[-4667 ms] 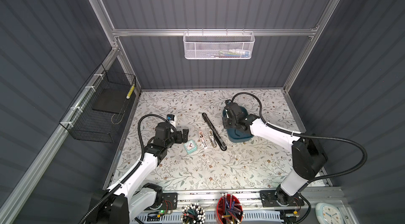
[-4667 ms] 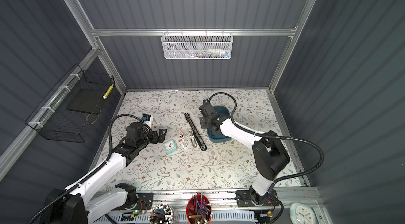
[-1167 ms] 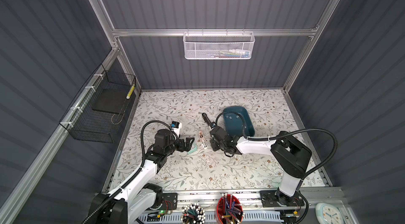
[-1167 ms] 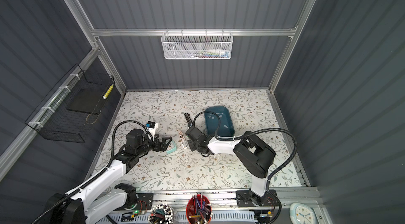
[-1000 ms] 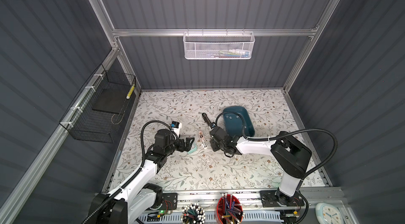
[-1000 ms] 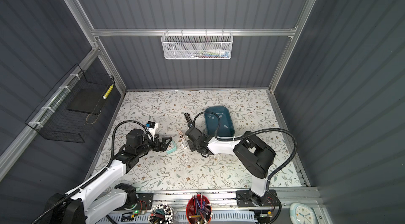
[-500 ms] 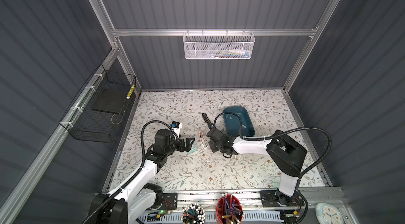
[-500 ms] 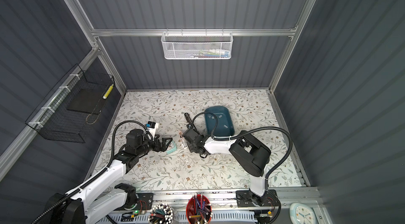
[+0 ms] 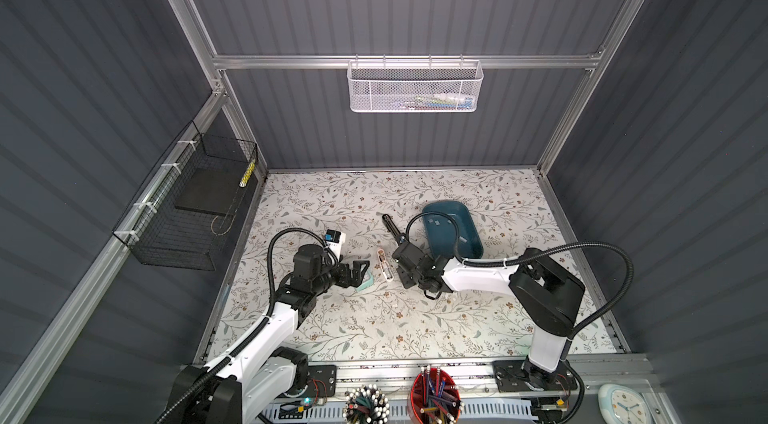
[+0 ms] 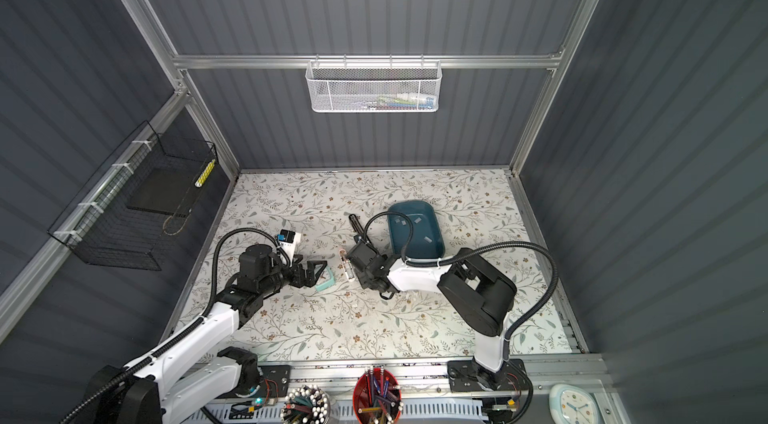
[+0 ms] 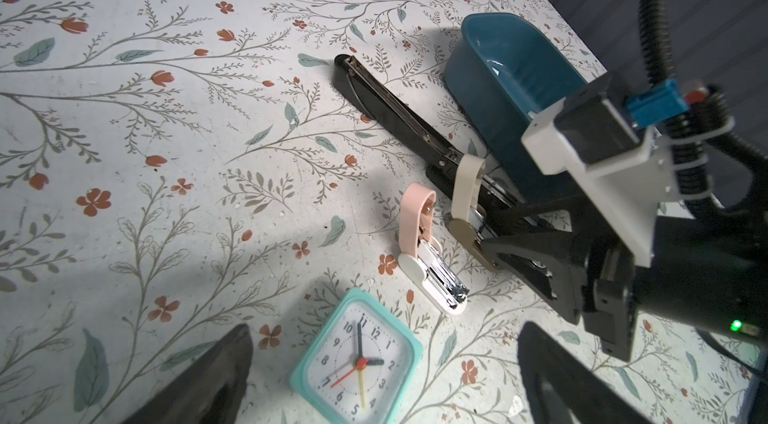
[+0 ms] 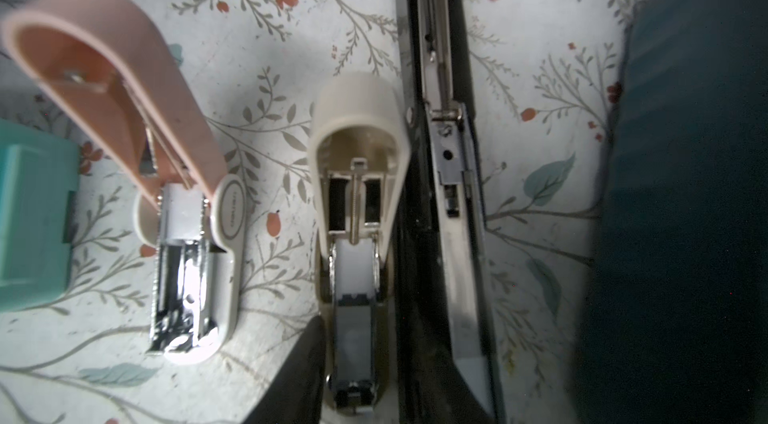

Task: Load the staples into the stapler

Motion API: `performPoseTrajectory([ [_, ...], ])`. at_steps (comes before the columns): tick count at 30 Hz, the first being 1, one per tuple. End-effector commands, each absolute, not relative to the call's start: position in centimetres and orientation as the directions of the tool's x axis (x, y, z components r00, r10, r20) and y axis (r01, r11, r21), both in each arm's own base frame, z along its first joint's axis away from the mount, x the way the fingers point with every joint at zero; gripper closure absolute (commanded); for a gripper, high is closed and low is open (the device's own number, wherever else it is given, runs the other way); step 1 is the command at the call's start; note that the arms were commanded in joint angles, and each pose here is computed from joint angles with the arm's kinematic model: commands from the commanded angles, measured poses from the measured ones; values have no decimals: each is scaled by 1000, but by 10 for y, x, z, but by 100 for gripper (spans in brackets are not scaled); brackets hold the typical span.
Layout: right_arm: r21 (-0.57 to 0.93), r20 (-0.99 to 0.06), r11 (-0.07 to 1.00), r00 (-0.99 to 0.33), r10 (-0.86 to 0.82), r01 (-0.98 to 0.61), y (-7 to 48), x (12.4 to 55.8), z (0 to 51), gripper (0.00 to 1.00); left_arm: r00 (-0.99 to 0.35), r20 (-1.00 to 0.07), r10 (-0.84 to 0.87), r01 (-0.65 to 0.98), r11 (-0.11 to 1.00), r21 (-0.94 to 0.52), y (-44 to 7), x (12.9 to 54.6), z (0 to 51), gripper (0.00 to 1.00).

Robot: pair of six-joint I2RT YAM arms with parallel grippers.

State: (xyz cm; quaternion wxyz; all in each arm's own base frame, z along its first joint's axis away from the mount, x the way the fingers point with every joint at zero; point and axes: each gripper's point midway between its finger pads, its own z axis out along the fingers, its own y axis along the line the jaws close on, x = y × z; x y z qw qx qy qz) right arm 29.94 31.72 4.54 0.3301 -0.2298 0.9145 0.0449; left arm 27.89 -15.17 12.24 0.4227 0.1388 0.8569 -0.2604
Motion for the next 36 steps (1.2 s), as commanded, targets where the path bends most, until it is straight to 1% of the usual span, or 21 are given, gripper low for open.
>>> performPoseTrajectory([
  [1, -68, -673, 888, -636, -378, -456, 316, 301, 74, 62, -584, -811, 32, 489, 811, -320, -155, 278, 128, 0],
  [4, -51, -699, 889, -619, -358, -456, 316, 302, 86, 62, -584, -811, 31, 489, 811, -321, -155, 278, 128, 0],
  [8, -29, -714, 889, -613, -338, -457, 314, 305, 94, 65, -583, -812, 31, 488, 812, -320, -155, 278, 128, 0],
  [11, -12, -740, 906, -606, -293, -423, 302, 317, 112, 65, -583, -812, 32, 486, 814, -317, -154, 278, 127, 0],
  [14, -22, -771, 936, -590, -241, -352, 274, 341, 135, 63, -581, -814, 31, 482, 819, -312, -153, 279, 128, 0],
  [16, -49, -783, 965, -590, -198, -258, 246, 362, 146, 60, -582, -813, 32, 475, 824, -308, -152, 281, 127, 0],
  [18, -34, -777, 988, -617, -122, -153, 212, 382, 149, 59, -585, -810, 34, 473, 826, -307, -152, 282, 125, 0],
  [23, 49, -727, 999, -685, 52, 24, 162, 412, 133, 57, -598, -800, 42, 476, 822, -312, -154, 284, 122, 0],
  [29, 104, -637, 980, -746, 195, 167, 139, 446, 97, 57, -605, -795, 42, 463, 831, -309, -153, 286, 120, 0],
  [31, 127, -611, 974, -759, 224, 186, 138, 455, 86, 60, -605, -795, 43, 463, 831, -307, -153, 287, 120, 0],
  [36, 128, -600, 971, -764, 237, 201, 143, 473, 74, 60, -603, -797, 44, 466, 830, -307, -153, 286, 120, 0],
])
